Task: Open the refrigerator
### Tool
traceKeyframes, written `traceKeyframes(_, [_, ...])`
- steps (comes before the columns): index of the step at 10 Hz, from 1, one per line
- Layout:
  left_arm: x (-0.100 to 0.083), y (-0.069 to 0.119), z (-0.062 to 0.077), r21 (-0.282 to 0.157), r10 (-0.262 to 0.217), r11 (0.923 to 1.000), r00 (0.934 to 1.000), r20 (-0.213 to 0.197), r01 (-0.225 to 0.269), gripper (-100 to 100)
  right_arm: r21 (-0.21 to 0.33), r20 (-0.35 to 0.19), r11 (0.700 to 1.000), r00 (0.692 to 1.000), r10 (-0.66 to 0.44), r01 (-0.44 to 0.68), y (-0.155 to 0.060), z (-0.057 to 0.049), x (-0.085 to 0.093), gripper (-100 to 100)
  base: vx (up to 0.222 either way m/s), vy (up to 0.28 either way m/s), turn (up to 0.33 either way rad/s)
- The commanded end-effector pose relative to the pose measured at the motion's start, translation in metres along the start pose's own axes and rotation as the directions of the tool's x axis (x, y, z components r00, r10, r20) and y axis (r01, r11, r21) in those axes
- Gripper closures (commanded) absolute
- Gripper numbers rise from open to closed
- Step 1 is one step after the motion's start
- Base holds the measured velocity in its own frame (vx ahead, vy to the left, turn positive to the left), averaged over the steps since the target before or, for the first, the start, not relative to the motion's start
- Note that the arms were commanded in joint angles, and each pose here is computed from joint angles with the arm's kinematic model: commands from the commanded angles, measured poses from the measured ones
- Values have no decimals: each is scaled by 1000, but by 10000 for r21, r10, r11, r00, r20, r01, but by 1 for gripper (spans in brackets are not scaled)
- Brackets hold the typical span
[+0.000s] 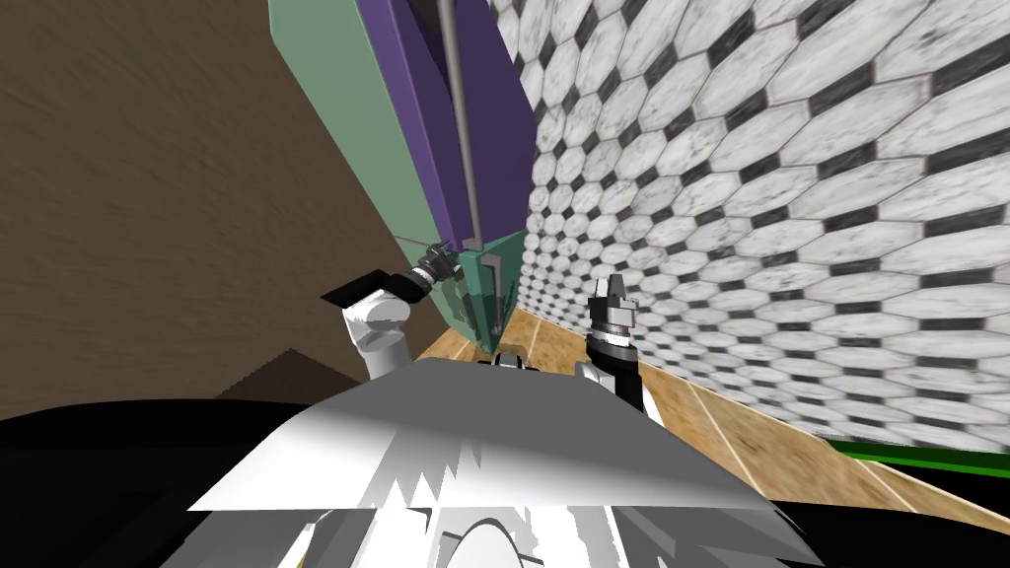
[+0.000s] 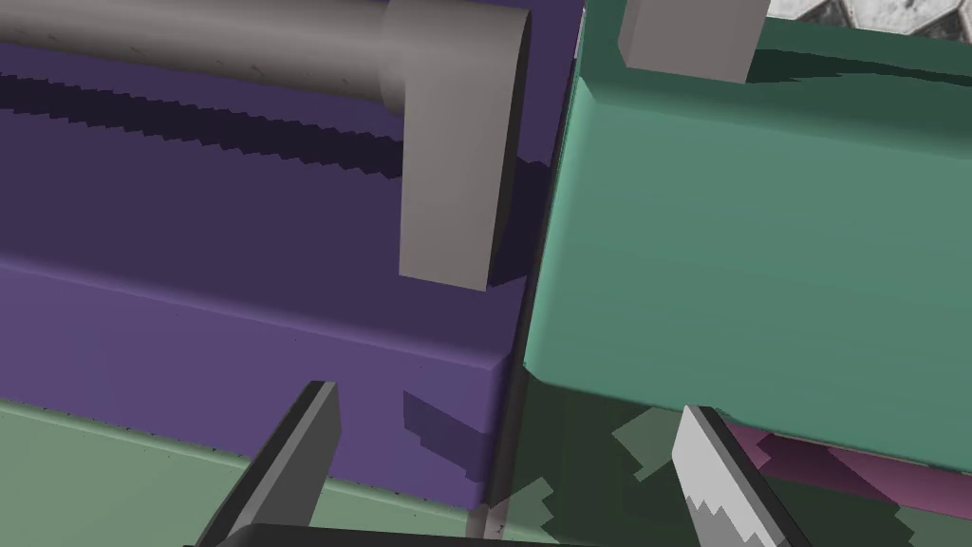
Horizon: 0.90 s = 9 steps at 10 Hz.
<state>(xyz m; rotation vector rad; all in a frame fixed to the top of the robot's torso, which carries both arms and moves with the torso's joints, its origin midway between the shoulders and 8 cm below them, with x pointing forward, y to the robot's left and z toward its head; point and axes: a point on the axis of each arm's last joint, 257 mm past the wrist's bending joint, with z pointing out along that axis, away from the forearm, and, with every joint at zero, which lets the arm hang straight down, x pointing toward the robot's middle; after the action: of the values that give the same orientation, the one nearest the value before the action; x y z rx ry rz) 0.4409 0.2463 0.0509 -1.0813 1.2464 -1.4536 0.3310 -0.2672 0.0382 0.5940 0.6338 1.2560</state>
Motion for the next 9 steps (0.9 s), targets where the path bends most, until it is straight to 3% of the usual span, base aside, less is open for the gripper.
traceKeyframes(1, [-1,2,0,-48,2,10000,10000,27,-2,100,0,0,10000,10000,0,0,0,0,0,0,-22,2,22])
traceKeyframes(5, [-28,0,-7,-24,66,10000,9967,815,-64,100,0,3,10000,10000,5,-5,0,0,0,0,6,-234,106])
traceKeyframes(6, [-28,0,-7,-24,66,10000,9967,815,-64,100,0,3,10000,10000,5,-5,0,0,0,0,11,-270,72])
traceKeyframes(9, [-46,-3,-12,30,107,9999,9910,1331,-112,100,-1,2,10000,10000,4,-4,0,0,0,0,-24,-279,61])
